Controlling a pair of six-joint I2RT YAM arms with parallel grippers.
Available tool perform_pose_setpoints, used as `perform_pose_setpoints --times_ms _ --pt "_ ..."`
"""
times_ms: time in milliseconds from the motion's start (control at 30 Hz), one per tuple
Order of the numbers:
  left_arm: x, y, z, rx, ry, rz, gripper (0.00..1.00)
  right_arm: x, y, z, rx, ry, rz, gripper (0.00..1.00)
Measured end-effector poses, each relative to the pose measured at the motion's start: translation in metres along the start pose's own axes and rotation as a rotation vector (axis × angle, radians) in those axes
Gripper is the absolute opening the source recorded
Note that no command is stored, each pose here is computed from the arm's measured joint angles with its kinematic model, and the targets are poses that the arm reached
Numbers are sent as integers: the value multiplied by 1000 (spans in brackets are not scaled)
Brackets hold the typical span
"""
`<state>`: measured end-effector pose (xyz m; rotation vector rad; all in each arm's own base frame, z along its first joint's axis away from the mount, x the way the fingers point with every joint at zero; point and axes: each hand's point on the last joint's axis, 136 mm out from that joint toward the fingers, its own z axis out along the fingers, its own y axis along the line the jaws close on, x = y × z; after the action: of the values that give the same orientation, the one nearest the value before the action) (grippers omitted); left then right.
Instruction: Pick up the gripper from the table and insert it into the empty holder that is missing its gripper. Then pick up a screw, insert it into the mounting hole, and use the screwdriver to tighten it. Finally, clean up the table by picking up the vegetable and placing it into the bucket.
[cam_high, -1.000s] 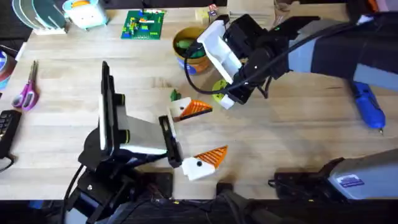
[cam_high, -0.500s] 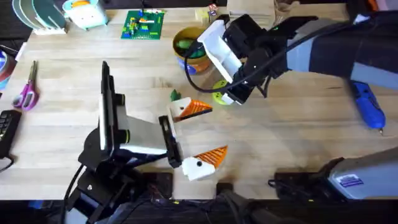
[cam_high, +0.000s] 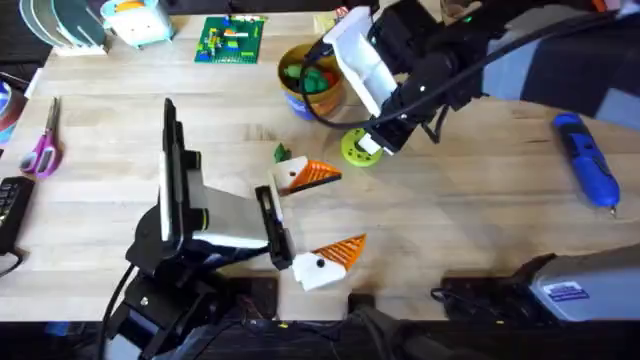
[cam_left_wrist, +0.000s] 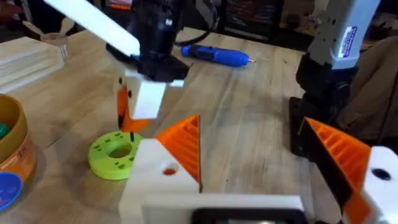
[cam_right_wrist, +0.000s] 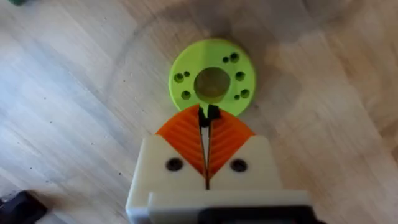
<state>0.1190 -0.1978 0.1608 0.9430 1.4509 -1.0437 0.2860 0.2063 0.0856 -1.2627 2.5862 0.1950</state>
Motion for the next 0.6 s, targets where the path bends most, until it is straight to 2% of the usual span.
perform_pose_setpoints --times_ms 133,333,467,600 --pt "0 0 0 0 0 0 993 -15 -10 -34 22 -44 18 7" --pt "0 0 0 3 0 0 992 -29 -7 -84 20 -46 11 7" --pt "0 0 0 3 0 0 993 -48 9 -117 11 -92 -33 7" --pt "0 -1 0 3 0 0 993 -63 39 -149 -16 -131 -80 6"
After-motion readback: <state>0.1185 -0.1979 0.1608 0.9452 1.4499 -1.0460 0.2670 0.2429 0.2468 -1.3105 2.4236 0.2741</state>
